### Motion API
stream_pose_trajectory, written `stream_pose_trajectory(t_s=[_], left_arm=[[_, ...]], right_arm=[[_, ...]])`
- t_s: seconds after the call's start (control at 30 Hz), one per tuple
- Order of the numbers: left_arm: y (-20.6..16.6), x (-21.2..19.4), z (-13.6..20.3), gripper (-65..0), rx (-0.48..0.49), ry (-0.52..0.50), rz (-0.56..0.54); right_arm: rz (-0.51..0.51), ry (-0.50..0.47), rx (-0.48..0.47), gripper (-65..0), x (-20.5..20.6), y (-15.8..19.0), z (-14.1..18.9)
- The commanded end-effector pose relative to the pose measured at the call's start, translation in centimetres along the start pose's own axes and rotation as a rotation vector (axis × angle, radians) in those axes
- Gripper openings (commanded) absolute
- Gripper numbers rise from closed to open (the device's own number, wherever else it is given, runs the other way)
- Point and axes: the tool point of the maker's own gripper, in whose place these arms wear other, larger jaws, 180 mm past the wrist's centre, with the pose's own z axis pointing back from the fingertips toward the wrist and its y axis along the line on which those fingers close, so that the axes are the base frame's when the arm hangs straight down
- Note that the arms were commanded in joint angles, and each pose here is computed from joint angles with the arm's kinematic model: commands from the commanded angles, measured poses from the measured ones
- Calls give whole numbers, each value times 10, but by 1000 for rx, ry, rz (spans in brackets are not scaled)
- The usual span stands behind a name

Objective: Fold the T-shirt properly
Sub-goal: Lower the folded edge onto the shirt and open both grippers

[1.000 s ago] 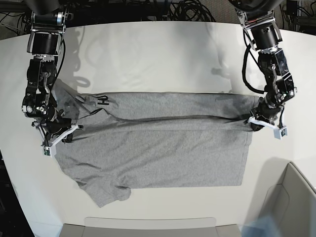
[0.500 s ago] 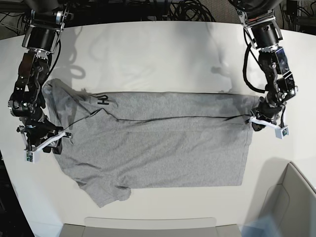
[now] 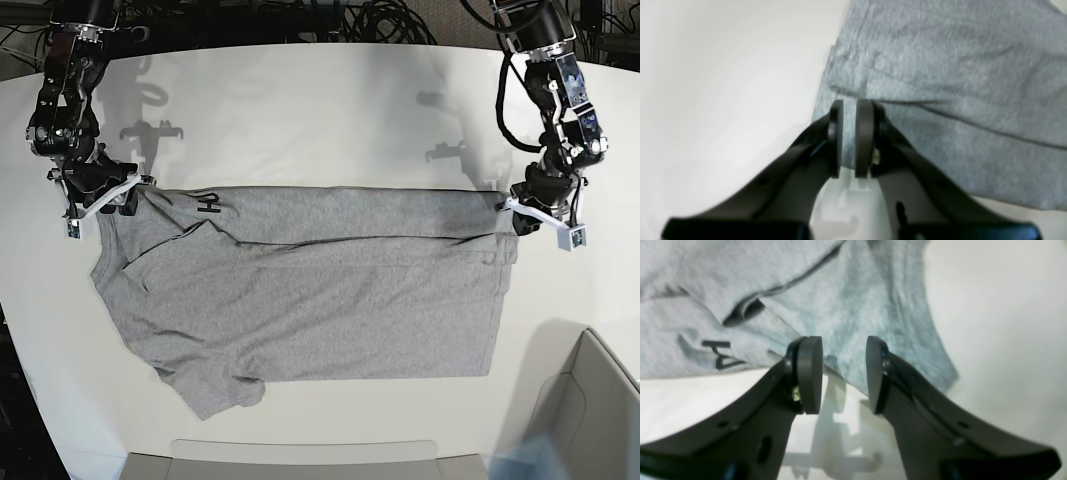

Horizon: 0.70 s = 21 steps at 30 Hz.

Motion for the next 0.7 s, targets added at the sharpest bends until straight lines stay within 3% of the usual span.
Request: stream_pose_trajectory(t_s=[0.0, 0.13, 0.37, 0.47, 0.67], left_arm=[[-10, 16, 1, -575, -28, -47, -26], [-17, 4, -1, -598, -47, -21, -43], [-43, -20, -13, -608, -103, 54, -90], [-39, -43, -25, -607, -99, 124, -69], [-20, -58, -42, -607, -63, 131, -12]], right_arm=[[8, -34, -5, -430, 13, -8, 3], [-24, -26, 32, -430, 16, -4, -7], [27, 16, 83, -430, 18, 18, -26], [5, 63, 79, -430, 8, 13, -39], [15, 70, 44, -430, 14, -5, -39]])
